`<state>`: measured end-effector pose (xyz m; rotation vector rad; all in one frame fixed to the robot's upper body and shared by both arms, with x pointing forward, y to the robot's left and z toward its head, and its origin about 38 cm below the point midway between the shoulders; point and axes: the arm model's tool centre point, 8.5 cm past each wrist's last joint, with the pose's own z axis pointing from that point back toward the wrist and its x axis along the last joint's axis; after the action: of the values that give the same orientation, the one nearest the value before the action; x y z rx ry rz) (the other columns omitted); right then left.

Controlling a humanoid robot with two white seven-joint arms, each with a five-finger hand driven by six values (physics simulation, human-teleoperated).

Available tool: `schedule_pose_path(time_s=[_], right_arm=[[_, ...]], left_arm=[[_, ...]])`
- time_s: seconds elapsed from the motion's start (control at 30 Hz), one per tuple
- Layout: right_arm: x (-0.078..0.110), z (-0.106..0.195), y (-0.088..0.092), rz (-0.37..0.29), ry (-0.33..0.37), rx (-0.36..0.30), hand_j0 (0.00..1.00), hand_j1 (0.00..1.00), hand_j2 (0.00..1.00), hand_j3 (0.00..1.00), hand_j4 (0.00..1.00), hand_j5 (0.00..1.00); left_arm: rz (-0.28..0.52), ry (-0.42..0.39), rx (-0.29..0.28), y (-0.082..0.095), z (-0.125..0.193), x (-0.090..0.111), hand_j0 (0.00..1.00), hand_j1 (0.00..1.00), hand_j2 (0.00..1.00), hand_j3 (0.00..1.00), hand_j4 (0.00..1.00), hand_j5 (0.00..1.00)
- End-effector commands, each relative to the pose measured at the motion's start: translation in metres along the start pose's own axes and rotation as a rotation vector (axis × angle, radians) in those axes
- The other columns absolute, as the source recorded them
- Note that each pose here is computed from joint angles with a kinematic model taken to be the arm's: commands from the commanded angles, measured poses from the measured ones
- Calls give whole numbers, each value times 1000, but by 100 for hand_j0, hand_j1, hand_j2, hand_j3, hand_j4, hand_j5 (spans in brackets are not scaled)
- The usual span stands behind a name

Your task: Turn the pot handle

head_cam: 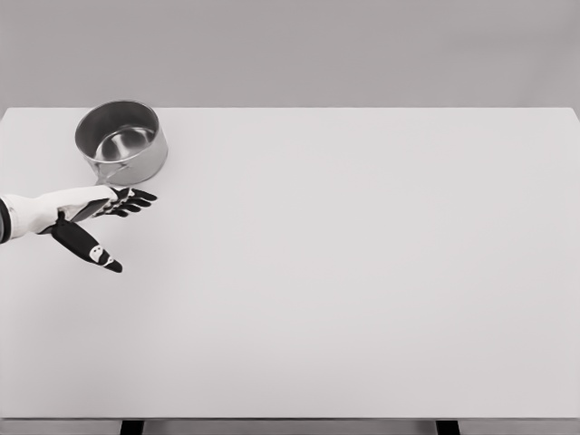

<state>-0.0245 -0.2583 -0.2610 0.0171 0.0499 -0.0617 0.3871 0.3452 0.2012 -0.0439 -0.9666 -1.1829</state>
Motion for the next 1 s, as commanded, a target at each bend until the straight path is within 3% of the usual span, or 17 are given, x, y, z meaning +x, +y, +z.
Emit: schedule_pose_path(time_s=[0.0, 0.5, 0.97], right_arm=[[0, 0, 0, 0, 0, 0, 100, 100, 100, 100, 100, 100], [0, 0, 0, 0, 0, 0, 100, 100, 100, 100, 100, 100], [0, 0, 0, 0, 1, 0, 100, 100, 100, 100, 100, 100]], left_arm=[[-6, 6, 5, 1, 1, -1, 100, 100, 100, 100, 100, 100], [-15, 14, 65, 16, 20, -2, 100, 100, 100, 100, 100, 100], [-111, 97, 114, 21, 22, -11, 100, 100, 100, 100, 100, 100]])
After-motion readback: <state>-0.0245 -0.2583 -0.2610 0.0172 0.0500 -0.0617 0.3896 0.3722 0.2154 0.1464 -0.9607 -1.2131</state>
